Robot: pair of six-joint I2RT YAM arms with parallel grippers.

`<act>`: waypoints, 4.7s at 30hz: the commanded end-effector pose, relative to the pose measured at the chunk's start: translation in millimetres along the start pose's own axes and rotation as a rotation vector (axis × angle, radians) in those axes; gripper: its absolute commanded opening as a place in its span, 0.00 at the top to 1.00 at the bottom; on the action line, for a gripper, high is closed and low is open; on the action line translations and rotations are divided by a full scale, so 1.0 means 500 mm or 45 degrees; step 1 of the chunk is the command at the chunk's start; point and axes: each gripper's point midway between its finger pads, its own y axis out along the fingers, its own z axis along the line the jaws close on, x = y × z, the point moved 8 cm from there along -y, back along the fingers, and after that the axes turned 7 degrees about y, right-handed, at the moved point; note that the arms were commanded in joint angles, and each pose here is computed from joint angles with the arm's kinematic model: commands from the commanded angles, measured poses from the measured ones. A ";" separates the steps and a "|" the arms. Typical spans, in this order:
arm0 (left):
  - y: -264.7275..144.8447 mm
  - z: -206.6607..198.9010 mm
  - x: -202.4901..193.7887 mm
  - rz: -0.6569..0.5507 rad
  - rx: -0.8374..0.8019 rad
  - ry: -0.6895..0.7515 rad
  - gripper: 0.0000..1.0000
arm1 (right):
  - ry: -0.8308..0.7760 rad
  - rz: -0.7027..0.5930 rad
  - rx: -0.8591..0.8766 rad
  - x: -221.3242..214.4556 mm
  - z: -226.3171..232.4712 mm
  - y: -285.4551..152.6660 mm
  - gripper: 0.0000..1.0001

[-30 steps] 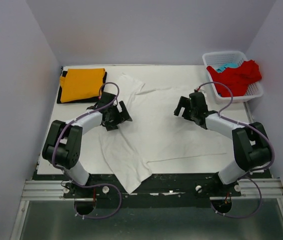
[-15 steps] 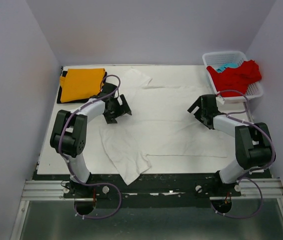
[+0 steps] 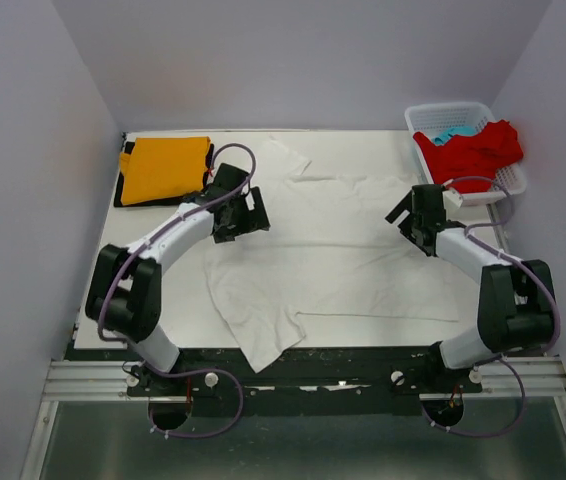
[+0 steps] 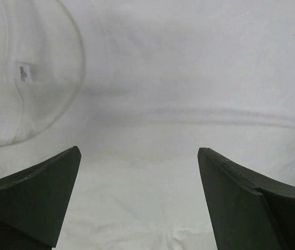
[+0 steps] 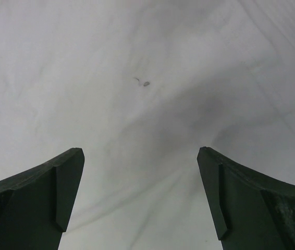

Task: Fold and stack the t-shirts
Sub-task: Flatten out the tshirt, then grab the side of the flattened tshirt closest away from the robot with both arms, then fold the flattened tshirt in 1/3 of the way

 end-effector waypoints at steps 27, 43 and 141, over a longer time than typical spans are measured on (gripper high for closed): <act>-0.222 -0.024 -0.569 0.512 0.014 0.796 0.34 | 0.117 -0.199 0.023 0.023 -0.090 -0.171 0.00; -0.145 -0.024 -0.595 0.533 0.129 0.843 1.00 | 0.166 -0.237 -0.062 0.019 -0.127 -0.203 0.00; -0.249 -0.052 -0.325 -0.186 -0.409 0.513 1.00 | 0.291 -0.071 -0.263 -0.031 -0.167 -0.202 0.99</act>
